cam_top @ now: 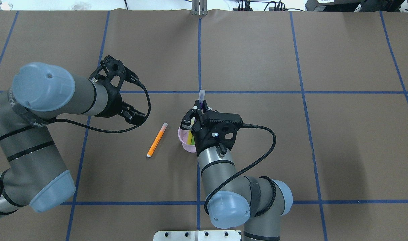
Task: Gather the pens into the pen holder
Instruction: 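Lower the purple marker into the cup and open the right gripper, then withdraw the right gripper while the left gripper grasps the orange marker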
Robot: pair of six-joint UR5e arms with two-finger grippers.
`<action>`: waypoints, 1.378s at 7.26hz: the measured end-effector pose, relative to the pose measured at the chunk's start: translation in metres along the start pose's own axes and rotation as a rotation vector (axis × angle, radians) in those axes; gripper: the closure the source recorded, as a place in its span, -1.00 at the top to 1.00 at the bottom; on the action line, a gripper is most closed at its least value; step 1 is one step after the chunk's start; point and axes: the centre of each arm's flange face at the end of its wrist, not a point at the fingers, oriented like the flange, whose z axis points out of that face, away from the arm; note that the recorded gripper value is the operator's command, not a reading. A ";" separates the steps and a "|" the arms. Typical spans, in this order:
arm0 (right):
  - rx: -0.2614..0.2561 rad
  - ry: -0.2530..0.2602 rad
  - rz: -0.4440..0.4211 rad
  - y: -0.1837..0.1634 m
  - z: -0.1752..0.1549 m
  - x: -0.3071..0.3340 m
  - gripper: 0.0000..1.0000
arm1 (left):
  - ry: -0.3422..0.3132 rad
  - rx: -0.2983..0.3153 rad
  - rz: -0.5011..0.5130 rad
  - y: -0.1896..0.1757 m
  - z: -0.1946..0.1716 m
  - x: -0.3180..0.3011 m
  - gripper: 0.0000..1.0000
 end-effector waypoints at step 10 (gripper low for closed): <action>-0.367 0.037 -0.026 -0.093 0.060 0.023 0.99 | -0.020 -0.033 -0.070 0.004 0.022 -0.003 1.00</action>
